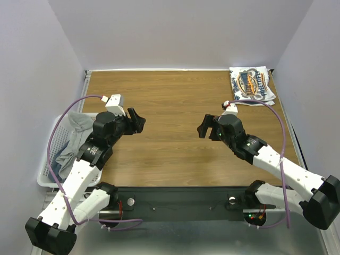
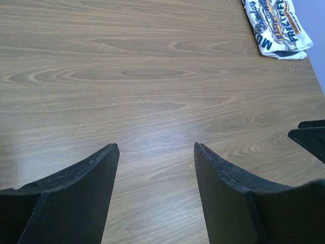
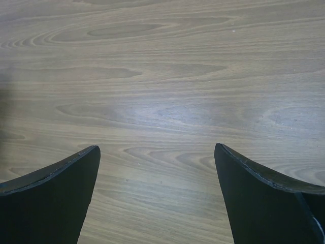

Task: Fold and stack the tank tops
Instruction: Grab the tank top from the pile, then move the tank top to the center of the board, then flatten the tank top out

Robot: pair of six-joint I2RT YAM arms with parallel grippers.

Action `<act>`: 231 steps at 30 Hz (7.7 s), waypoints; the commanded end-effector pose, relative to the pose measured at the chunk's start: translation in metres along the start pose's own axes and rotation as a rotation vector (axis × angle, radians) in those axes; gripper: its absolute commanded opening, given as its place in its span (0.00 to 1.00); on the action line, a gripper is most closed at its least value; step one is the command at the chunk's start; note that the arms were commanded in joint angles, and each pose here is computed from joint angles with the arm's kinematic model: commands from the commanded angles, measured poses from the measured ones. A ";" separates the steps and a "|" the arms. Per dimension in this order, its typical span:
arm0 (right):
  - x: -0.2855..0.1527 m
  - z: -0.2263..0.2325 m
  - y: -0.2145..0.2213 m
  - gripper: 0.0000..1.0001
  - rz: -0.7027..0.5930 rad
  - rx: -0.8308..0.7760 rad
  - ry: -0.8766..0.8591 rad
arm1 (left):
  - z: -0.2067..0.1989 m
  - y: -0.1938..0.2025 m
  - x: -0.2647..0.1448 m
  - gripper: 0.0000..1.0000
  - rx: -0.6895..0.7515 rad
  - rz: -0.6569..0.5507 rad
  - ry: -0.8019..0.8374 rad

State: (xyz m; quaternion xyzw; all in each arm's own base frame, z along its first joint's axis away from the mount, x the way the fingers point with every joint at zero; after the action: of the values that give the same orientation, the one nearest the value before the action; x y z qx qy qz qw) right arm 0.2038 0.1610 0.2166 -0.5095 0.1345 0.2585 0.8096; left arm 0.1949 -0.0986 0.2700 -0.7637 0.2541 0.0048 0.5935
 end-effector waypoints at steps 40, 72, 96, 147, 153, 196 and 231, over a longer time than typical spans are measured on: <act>0.006 0.016 -0.007 1.00 0.039 -0.027 -0.062 | 0.215 0.033 0.017 0.77 -0.788 -0.029 -1.349; 0.004 0.032 -0.026 1.00 0.017 -0.007 -0.085 | 0.141 -0.112 -0.033 0.00 -0.514 -0.463 -0.804; -0.052 0.031 -0.099 1.00 -0.355 0.120 0.030 | -0.132 -0.073 0.078 0.00 -0.286 -0.141 -0.047; 0.083 0.013 0.012 0.00 0.038 0.104 0.138 | -0.050 0.056 0.178 0.00 -0.204 0.270 -0.146; 0.067 -0.006 -0.046 0.00 -0.059 0.166 0.126 | -0.050 0.008 0.152 0.00 -0.174 0.175 -0.176; 0.063 -0.012 -0.162 0.00 -0.160 0.099 0.112 | -0.001 -0.033 0.146 0.45 -0.400 0.062 -0.016; 0.046 -0.113 -0.039 0.57 0.031 0.219 0.505 | -0.077 0.099 0.188 0.51 -0.247 0.285 -0.136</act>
State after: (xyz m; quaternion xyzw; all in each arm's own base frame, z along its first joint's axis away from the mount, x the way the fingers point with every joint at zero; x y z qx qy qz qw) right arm 0.2785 0.0615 0.1767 -0.4732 0.3630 0.1309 0.7920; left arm 0.2873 -0.2529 0.1326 -0.7769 0.3381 0.1914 0.4955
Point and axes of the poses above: each gripper's point midway between its finger pads, its own x axis out along the fingers, its own z axis along the line the jaws close on, y = z × x, the point moved 9 cm from there along -x, back along the fingers, and after that the axes turned 6 degrees about x, right-handed, at the moved point
